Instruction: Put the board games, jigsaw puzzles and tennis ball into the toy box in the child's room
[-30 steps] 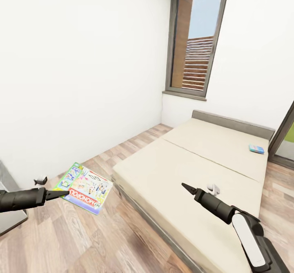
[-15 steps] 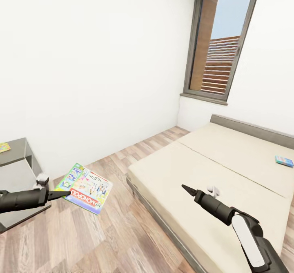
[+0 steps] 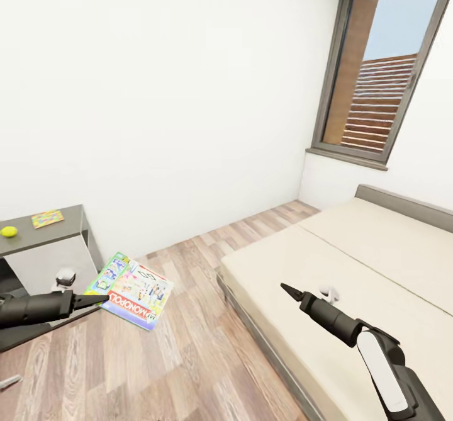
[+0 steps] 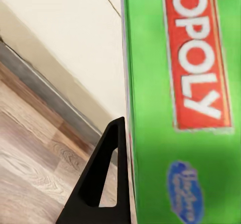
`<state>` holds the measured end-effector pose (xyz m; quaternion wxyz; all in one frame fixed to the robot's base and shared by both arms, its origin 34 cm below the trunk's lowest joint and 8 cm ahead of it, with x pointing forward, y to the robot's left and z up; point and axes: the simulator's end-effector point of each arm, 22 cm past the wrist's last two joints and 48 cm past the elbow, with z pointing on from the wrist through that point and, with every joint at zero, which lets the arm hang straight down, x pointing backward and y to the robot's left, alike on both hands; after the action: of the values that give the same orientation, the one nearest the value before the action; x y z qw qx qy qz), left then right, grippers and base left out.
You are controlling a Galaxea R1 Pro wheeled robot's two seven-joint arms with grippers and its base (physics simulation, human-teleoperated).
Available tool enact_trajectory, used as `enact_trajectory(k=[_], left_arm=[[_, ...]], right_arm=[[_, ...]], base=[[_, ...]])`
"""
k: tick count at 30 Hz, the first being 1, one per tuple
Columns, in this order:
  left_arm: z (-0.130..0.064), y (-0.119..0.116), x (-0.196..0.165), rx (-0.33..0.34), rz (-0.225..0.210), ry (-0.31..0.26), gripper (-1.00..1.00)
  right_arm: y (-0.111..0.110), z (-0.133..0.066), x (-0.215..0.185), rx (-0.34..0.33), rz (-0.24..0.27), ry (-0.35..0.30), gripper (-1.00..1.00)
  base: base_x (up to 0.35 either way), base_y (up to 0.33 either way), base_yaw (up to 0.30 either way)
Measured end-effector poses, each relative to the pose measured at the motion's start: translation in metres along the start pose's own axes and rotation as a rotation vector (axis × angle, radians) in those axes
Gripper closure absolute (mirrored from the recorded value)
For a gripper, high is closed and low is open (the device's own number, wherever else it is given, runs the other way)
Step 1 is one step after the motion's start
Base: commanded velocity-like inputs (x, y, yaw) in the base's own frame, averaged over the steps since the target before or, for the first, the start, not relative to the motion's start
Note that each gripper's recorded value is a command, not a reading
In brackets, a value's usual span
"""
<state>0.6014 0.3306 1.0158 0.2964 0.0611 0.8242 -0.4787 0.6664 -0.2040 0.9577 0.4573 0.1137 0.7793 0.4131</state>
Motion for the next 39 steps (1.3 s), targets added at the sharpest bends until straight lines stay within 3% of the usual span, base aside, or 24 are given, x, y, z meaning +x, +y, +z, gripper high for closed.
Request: enact_trajectory(k=[39], left_arm=[[-0.015, -0.032, -0.016, -0.038, 0.005, -0.009, 1.0]], right_arm=[[0.037, -0.02, -0.023, -0.002, -0.002, -0.005, -1.0]], base=[[0.0, 0.0, 0.279]])
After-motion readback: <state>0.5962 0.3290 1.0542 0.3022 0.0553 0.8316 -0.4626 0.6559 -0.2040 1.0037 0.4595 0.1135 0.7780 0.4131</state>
